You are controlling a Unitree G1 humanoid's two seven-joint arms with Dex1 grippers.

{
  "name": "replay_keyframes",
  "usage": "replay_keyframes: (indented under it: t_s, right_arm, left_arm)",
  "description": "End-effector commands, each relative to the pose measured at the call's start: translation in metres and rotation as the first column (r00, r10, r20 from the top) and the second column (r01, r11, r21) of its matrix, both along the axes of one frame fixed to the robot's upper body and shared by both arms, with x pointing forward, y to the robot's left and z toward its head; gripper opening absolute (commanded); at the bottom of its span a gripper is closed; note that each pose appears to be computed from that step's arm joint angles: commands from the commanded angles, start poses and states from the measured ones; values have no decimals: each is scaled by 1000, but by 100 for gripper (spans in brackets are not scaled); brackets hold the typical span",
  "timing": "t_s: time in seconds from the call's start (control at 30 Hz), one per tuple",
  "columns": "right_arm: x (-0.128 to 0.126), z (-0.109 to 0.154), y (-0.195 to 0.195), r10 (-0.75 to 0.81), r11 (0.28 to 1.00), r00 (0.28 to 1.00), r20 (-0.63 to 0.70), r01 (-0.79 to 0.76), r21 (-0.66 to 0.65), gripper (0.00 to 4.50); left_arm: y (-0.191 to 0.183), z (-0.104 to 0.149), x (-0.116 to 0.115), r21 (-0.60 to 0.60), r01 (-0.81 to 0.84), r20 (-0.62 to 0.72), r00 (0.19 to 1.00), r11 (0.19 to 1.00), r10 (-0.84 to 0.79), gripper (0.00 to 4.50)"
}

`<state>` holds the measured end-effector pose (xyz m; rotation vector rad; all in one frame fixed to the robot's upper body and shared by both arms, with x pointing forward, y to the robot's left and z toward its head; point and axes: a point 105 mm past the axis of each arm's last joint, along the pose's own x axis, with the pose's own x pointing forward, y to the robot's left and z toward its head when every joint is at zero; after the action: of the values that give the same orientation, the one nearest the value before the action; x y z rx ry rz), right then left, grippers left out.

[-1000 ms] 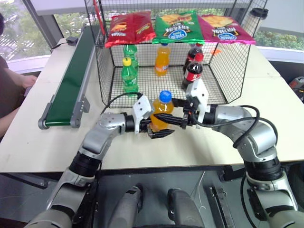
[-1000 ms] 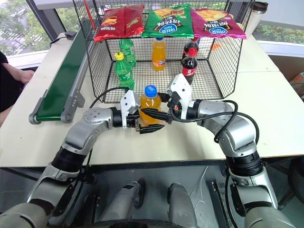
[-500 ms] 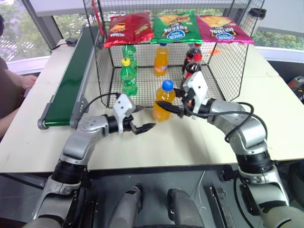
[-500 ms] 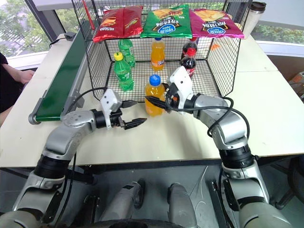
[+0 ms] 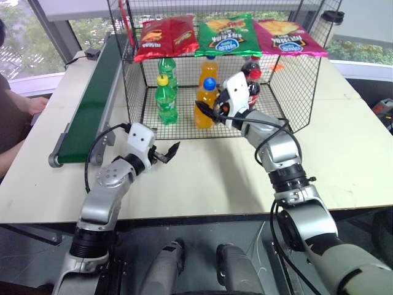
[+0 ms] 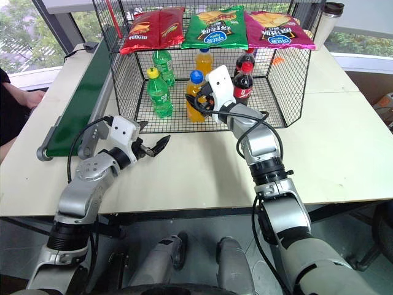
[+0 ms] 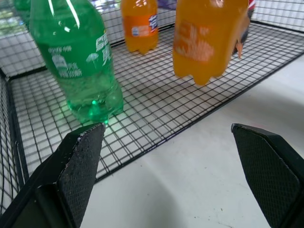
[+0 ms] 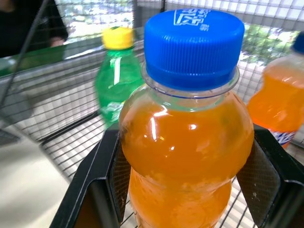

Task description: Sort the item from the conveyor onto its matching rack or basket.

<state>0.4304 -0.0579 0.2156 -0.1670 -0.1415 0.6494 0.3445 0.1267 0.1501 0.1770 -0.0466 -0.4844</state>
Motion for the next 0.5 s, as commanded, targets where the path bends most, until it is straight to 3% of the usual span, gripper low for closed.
replay_keyframes:
  t_s: [0.03,0.43,0.5]
  right_arm:
    - [5,33,-1,-26,999,991,129,22,36,246]
    - [19,19,-3,-73,996,991,109,68,51,246]
    - [20,17,-4,-81,996,991,110,75,51,349]
  left_arm:
    - [-3,14,-5,-8,-7,55,998,1000,8,444]
    - [-7,14,-5,-20,-10,47,999,1000,11,444]
    - [-8,13,-5,-17,-8,48,999,1000,9,450]
